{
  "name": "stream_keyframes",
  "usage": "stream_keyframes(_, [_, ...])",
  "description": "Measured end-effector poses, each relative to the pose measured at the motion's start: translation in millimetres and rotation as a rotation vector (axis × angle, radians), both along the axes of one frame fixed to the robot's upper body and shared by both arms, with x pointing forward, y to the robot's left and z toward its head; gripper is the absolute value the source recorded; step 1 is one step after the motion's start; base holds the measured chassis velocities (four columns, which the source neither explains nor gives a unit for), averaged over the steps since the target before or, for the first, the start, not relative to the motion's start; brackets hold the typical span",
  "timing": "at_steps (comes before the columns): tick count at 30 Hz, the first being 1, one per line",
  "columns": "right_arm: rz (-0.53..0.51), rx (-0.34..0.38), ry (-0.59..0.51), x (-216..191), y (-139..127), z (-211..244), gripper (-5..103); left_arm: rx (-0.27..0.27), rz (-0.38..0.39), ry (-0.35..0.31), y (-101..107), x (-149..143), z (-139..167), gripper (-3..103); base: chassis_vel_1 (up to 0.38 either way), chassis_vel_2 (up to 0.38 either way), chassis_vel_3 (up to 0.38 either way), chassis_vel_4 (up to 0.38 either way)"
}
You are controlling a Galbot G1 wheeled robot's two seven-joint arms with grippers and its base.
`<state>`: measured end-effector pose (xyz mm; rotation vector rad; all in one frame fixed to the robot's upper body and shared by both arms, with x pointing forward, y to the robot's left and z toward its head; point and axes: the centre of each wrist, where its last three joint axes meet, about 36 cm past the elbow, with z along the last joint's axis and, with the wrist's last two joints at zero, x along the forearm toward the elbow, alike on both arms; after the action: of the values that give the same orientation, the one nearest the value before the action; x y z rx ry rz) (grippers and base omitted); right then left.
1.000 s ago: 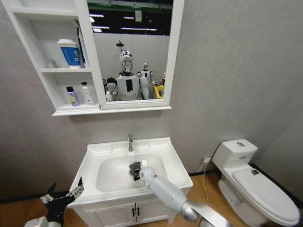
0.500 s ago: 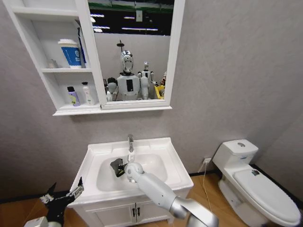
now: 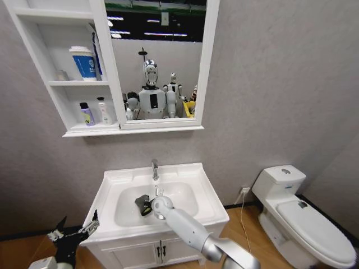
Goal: Move facial cleanser and shampoo from washbasin to cabinet, then wipe washbasin with towel.
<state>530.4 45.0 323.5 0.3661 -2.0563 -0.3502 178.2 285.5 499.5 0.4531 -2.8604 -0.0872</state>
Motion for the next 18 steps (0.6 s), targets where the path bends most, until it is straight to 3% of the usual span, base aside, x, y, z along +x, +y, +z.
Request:
stream_keyframes(3, [-0.009, -0.023, 0.001, 2.8, -6.8, 3.6, 5, 0.0, 0.0, 0.0, 0.0, 0.0, 0.0, 100, 0.0, 0.0, 0.0, 0.0])
stream_keyframes(4, [-0.033, -0.064, 0.002, 8.2, -27.0, -0.7, 5, 0.0, 0.0, 0.0, 0.0, 0.0, 0.0, 100, 0.0, 0.0, 0.0, 0.0])
stream_keyframes(5, [-0.033, -0.064, 0.002, 8.2, -27.0, -0.7, 5, 0.0, 0.0, 0.0, 0.0, 0.0, 0.0, 100, 0.0, 0.0, 0.0, 0.0])
stream_keyframes(8, [-0.076, -0.121, -0.002, 10.6, -64.5, -7.3, 5, 0.0, 0.0, 0.0, 0.0, 0.0, 0.0, 100, 0.0, 0.0, 0.0, 0.0])
stream_keyframes(15, [-0.115, -0.175, -0.007, 0.0, -96.4, -10.4, 5, 0.0, 0.0, 0.0, 0.0, 0.0, 0.0, 100, 0.0, 0.0, 0.0, 0.0])
stream_keyframes(18, [-0.122, -0.218, -0.059, -1.8, -112.2, -3.4, 5, 0.0, 0.0, 0.0, 0.0, 0.0, 0.0, 100, 0.0, 0.0, 0.0, 0.0])
